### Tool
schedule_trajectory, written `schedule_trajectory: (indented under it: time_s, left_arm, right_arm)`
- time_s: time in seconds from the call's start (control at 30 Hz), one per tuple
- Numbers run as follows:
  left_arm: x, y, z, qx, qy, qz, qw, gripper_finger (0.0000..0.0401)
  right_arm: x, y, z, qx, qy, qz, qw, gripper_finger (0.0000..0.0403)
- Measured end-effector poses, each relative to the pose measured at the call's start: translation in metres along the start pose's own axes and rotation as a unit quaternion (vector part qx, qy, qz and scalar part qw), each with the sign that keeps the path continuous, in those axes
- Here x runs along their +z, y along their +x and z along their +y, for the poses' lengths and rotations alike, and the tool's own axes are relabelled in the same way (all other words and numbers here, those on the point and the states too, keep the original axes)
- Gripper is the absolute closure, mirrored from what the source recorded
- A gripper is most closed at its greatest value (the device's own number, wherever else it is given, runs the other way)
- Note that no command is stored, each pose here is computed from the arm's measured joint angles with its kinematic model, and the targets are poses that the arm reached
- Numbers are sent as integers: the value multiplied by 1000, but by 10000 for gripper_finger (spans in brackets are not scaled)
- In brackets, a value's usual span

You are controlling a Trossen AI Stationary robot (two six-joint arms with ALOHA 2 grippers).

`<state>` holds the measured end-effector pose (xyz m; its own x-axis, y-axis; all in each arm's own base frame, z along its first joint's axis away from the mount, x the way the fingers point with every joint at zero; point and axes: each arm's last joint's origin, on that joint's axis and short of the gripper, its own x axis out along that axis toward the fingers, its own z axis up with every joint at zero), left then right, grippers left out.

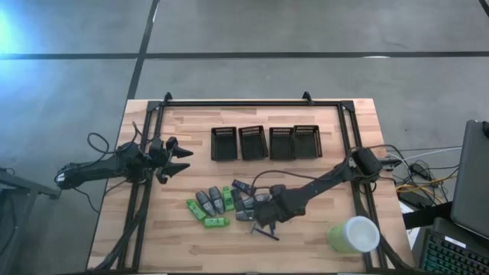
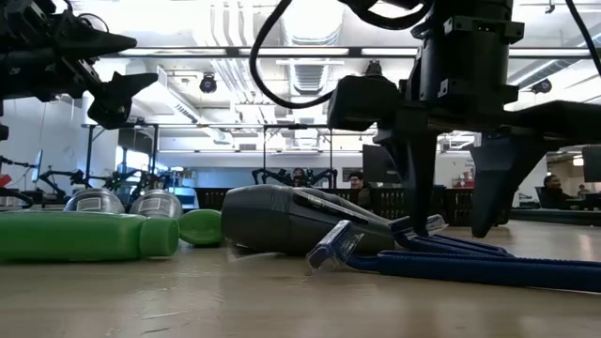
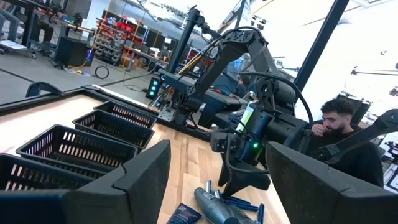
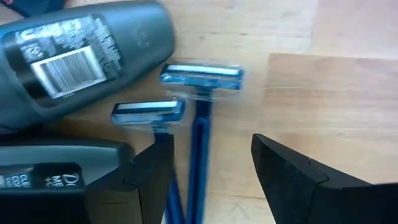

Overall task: Pick & Place Travel size toiletries
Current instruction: Put the razor into the right black basket

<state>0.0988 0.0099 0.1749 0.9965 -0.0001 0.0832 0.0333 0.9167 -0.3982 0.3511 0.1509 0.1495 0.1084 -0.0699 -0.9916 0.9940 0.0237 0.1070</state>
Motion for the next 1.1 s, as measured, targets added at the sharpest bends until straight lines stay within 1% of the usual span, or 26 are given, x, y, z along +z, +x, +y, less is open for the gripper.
schedule_trajectory:
  time_s: [0.2,0.37,0.5,0.67,0.87,1.0,1.1]
  left_arm:
    - [0,0,0,0,0,0,1000,133]
    - [0,0,0,0,0,1,1000,133]
    - [0,0,0,0,0,0,1000,133]
    - [0,0,0,0,0,0,1000,133]
    - [0,0,0,0,0,0,1000,133]
    - [0,0,0,0,0,0,1000,133]
    - [0,0,0,0,0,0,1000,133]
  right_arm:
    - [-2,11,1,-13,-2,-4,1000,202]
    - [-2,12,0,-17,-12,-5,1000,222]
    - [-2,13,0,-20,-17,-6,1000,251]
    - [-5,13,-2,-21,-44,-8,999,297]
    - [-7,13,-3,-20,-62,-7,998,348]
    - [-7,13,-3,-22,-78,0,997,372]
    - [-7,13,-3,-24,-83,4,996,378]
